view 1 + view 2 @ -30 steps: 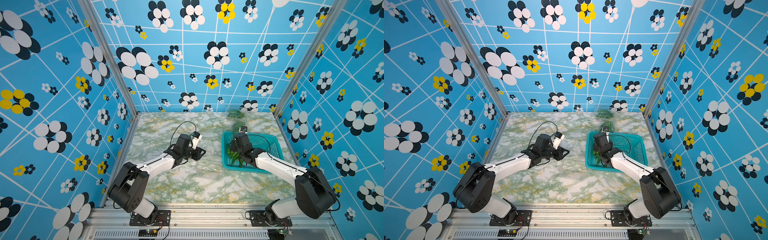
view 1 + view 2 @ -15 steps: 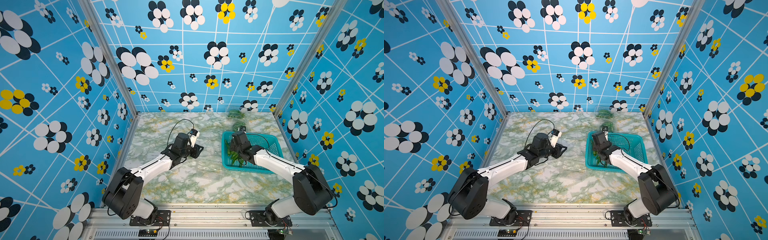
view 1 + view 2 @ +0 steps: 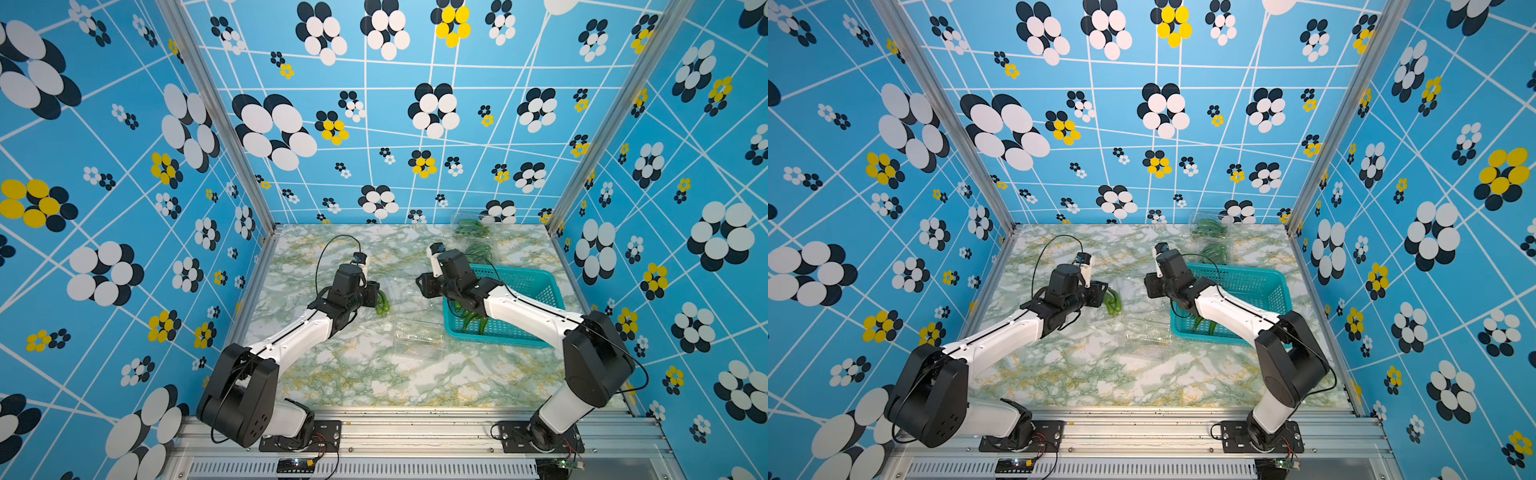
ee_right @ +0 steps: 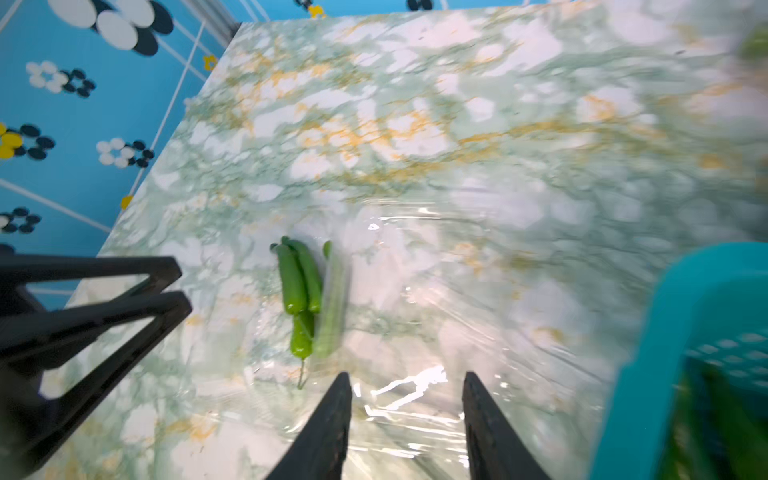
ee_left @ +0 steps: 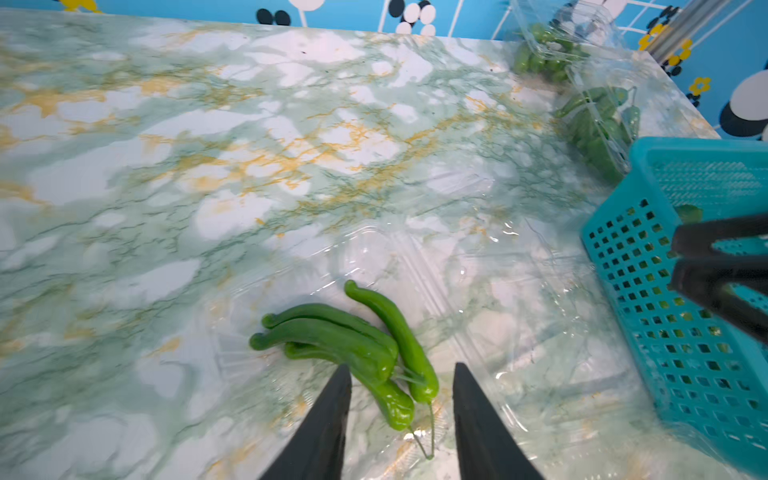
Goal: Take small green peppers out of containers
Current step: Pick up the green pepper from the packing box.
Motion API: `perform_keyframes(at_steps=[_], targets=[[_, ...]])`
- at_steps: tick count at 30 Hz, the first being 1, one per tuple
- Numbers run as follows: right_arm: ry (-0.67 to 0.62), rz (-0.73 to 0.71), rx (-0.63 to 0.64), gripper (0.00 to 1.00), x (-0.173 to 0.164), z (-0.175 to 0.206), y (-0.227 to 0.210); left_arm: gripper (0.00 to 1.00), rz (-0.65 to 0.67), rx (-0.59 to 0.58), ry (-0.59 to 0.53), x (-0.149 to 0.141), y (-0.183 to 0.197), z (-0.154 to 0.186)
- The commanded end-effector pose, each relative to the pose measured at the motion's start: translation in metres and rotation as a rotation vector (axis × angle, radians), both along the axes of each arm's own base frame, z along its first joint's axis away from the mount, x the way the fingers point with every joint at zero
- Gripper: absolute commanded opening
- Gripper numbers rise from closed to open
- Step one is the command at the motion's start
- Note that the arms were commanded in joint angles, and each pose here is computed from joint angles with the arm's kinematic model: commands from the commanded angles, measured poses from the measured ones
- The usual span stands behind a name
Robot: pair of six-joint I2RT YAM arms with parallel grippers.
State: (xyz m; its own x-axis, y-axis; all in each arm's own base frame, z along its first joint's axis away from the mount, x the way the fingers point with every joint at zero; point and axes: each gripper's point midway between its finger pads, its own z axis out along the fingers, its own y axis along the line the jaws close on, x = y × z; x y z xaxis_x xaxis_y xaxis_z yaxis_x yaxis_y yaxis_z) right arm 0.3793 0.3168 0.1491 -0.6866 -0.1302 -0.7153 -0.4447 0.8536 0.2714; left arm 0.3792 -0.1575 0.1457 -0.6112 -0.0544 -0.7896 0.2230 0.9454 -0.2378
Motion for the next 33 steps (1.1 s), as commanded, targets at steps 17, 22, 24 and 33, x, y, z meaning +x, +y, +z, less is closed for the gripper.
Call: perform_keyframes(at_steps=[17,22,24,33], targets=[[0.03,0.354,-0.237,0.37,-0.019,-0.071,0.097,0.42,0.282,-0.074,0.168,0.005,0.07,-0.037],[0.005,0.367,-0.244,0.39,-0.009,-0.065,0.107,0.42,0.264,-0.095,0.162,0.006,0.066,-0.035],[0.012,0.369,-0.252,0.4,-0.008,-0.07,0.109,0.42,0.265,-0.093,0.158,0.005,0.067,-0.034],[0.061,0.395,-0.312,0.4,-0.004,-0.101,0.116,0.42,0.262,-0.103,0.16,0.005,0.067,-0.034]])
